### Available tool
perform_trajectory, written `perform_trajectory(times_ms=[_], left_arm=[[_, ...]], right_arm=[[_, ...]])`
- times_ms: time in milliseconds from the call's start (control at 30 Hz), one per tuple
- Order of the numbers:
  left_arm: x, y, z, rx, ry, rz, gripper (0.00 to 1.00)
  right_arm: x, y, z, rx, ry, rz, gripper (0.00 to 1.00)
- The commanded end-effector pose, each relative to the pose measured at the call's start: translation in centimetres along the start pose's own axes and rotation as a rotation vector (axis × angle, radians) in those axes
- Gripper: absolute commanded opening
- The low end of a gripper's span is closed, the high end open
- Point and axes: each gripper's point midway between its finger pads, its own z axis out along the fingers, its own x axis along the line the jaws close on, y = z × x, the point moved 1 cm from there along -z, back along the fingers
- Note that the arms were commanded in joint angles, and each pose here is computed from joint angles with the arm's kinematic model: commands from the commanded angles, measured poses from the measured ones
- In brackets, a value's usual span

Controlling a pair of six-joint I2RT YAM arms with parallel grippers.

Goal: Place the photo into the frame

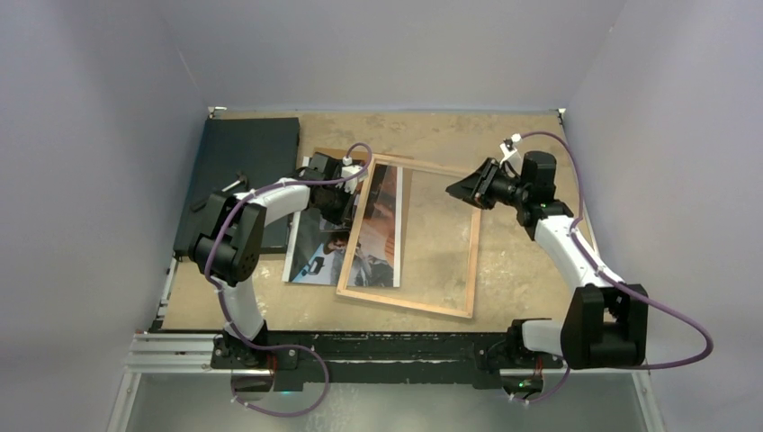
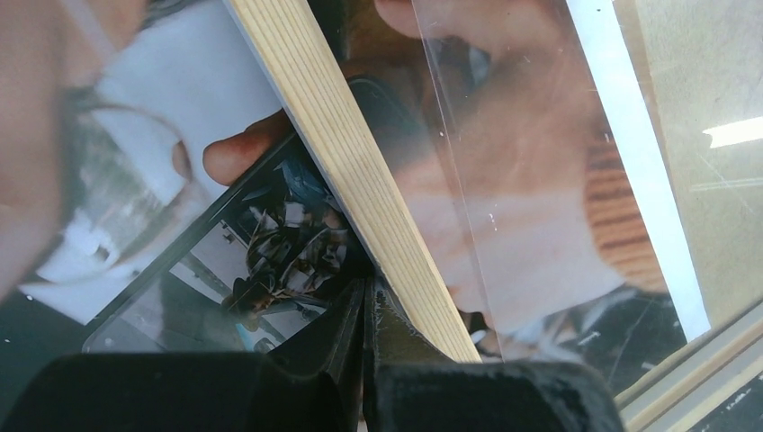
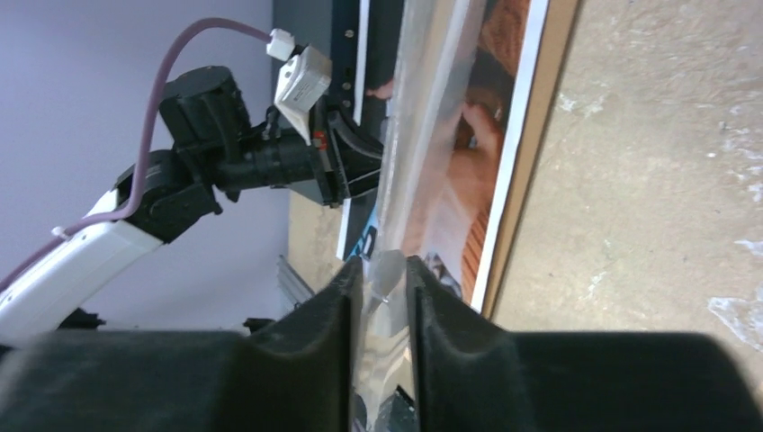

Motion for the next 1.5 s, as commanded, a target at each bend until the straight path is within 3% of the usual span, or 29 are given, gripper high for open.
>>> perform_trajectory(times_ms=[0,100,167,567,767,1467], left_arm=[[-0.5,1.2,-1.2,-0.029,-0.017,-0.007,0.0],[-0.5,1.3,-1.3,-0.031,-0.016,-0.008,0.0],[-0.5,1.3,-1.3,-0.032,-0.017,-0.007,0.0],[-0.4,1.6,-1.7,-0.042,-0.042,-0.044,0.0],[0.1,1.4,-1.8,-0.041,-0.053,-0.073,0.0],[0.1,1.1,-2.4,-0.049,-0.046,-0.056,0.0]], right_arm=[[1.7,1.4,-0.4,-0.05,-0.029,-0.061,0.19],[2.2,2.0,-0.4,-0.067,-0.03,-0.068,0.04],[2.9,2.4,-0.6,-0.08,-0.021,-0.065,0.0],[6.2,2.1,-1.4,-0.11,0.144,0.124,0.0],[6.7,2.1,-1.7,-0.108,0.149,0.146,0.0],[1.9,-0.6,-0.8,-0.066,0.036,0.185,0.0]])
